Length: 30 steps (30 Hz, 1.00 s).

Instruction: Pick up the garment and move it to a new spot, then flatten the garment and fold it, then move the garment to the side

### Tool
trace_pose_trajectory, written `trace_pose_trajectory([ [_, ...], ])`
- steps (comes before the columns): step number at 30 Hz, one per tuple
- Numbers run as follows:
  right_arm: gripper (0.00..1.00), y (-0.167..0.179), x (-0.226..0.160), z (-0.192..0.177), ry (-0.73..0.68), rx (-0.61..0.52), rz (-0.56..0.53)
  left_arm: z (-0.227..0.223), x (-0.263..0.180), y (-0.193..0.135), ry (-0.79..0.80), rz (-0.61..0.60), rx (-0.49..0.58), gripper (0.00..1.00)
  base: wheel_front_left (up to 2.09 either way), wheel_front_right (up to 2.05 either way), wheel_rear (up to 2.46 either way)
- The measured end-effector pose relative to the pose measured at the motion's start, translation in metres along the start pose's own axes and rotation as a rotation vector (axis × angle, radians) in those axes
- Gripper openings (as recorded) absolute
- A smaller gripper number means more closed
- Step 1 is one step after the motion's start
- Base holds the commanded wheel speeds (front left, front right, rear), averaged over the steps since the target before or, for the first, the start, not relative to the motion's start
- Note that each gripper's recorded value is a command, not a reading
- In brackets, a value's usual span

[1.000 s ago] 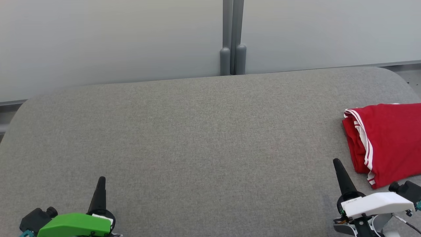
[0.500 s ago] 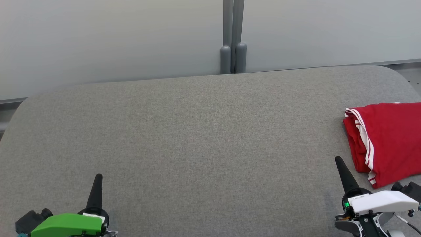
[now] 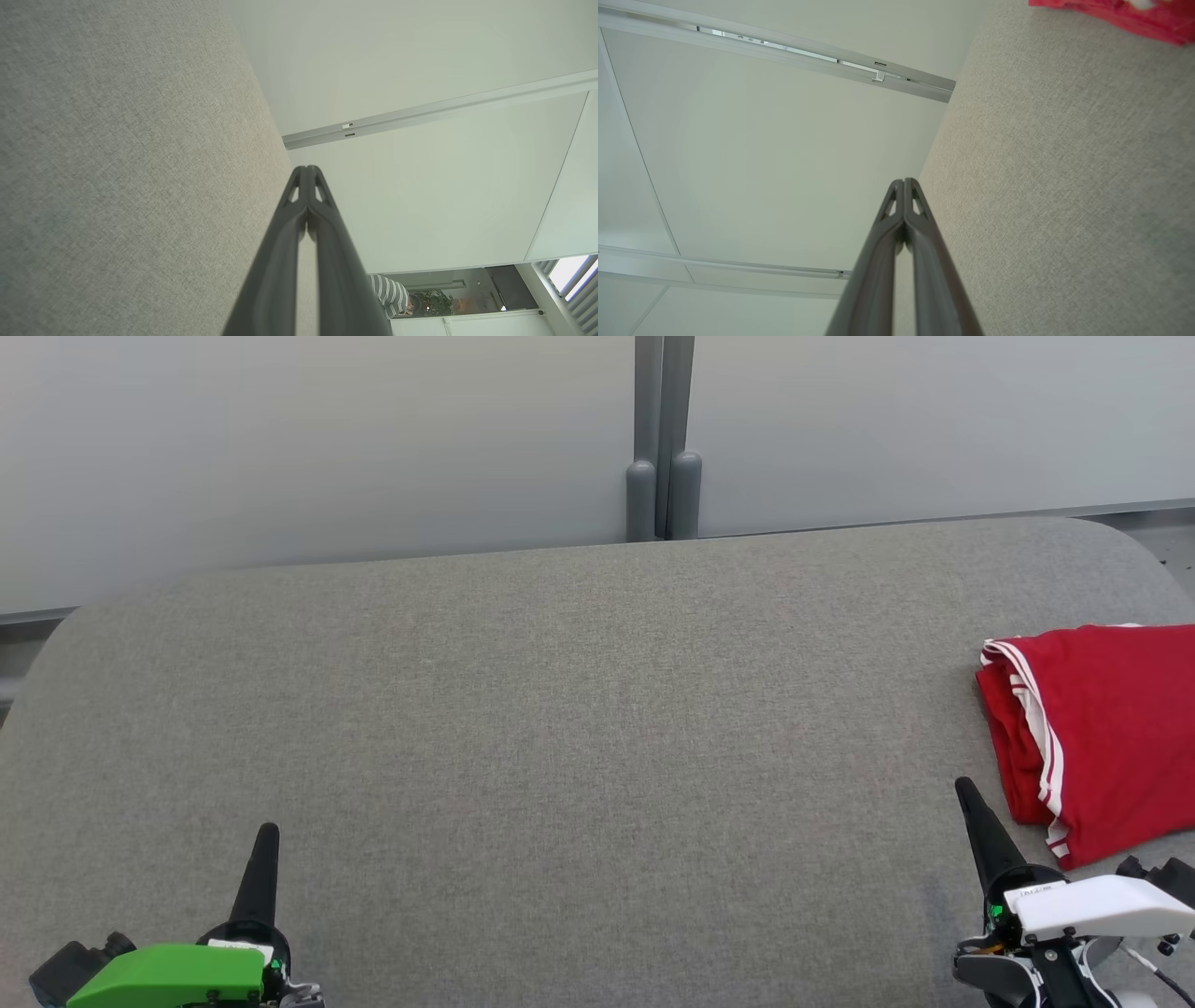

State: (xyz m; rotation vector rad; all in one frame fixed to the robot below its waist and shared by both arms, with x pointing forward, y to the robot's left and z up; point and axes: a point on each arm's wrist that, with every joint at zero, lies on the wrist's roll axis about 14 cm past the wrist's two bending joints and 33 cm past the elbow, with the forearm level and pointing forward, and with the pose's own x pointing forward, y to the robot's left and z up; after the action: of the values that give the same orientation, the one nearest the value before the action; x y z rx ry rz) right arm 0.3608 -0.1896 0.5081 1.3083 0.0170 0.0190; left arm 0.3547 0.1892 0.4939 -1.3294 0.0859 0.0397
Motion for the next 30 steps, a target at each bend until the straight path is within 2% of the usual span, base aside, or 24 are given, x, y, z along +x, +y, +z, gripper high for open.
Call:
trace_pose_trajectory([
  [30,0.00,-0.002,0.004,0.004,-0.005,0.213,0.000,0.014,0.001,-0.006,-0.039,-0.060,-0.201,0.00,0.00,0.00,0.00],
])
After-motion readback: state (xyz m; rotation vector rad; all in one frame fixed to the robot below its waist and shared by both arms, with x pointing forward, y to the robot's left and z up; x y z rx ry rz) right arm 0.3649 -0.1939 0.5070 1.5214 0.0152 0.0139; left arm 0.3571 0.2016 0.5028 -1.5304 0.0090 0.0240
